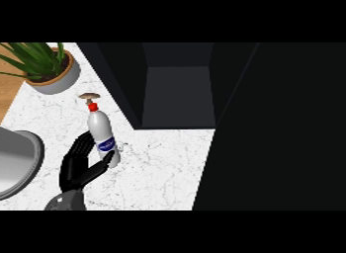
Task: Pick up the bottled water, place it into the cabinet and close the cabinet
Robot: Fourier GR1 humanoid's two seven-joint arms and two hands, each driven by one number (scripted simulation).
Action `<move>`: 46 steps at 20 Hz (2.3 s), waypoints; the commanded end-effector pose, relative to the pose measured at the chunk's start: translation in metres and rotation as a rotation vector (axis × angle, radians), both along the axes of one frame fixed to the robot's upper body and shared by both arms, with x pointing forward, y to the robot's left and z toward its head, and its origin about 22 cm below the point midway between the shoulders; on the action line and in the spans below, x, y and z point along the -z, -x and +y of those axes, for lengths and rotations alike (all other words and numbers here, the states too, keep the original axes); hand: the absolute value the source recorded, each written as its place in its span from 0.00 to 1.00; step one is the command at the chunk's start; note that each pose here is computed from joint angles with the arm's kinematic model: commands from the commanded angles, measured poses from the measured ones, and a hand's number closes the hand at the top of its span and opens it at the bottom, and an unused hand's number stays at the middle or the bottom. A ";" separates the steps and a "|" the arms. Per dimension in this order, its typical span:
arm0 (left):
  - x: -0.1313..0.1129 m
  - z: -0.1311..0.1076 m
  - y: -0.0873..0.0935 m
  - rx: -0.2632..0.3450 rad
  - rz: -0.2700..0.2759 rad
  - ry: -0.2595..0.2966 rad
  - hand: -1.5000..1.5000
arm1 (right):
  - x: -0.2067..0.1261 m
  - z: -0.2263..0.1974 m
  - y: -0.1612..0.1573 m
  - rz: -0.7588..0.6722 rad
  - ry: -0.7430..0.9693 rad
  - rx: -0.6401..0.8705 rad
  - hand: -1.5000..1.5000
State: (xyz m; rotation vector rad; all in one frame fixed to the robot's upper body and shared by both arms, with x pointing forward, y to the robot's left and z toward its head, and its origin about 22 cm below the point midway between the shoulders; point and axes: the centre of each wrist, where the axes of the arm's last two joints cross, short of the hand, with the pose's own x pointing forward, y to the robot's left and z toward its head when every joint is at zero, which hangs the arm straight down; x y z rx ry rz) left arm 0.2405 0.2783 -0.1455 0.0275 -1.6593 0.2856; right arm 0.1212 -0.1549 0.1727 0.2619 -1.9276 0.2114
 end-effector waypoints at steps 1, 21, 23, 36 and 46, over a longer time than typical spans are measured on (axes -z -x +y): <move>0.004 -0.015 -0.006 0.069 -0.022 0.034 1.00 | -0.017 -0.005 0.019 -0.068 0.026 0.054 0.00; -0.043 -0.068 -0.072 0.325 -0.259 -0.181 1.00 | -0.015 0.006 0.006 -0.057 0.001 0.051 0.00; -0.053 -0.072 -0.075 0.338 -0.265 -0.156 1.00 | -0.010 0.002 0.010 -0.060 0.037 0.060 0.00; -0.115 -0.155 -0.080 0.342 -0.220 -0.006 1.00 | -0.005 -0.012 0.024 -0.043 0.016 0.050 0.00; -0.162 -0.193 -0.105 0.320 -0.211 -0.096 1.00 | -0.003 -0.007 0.019 -0.061 -0.003 0.057 0.00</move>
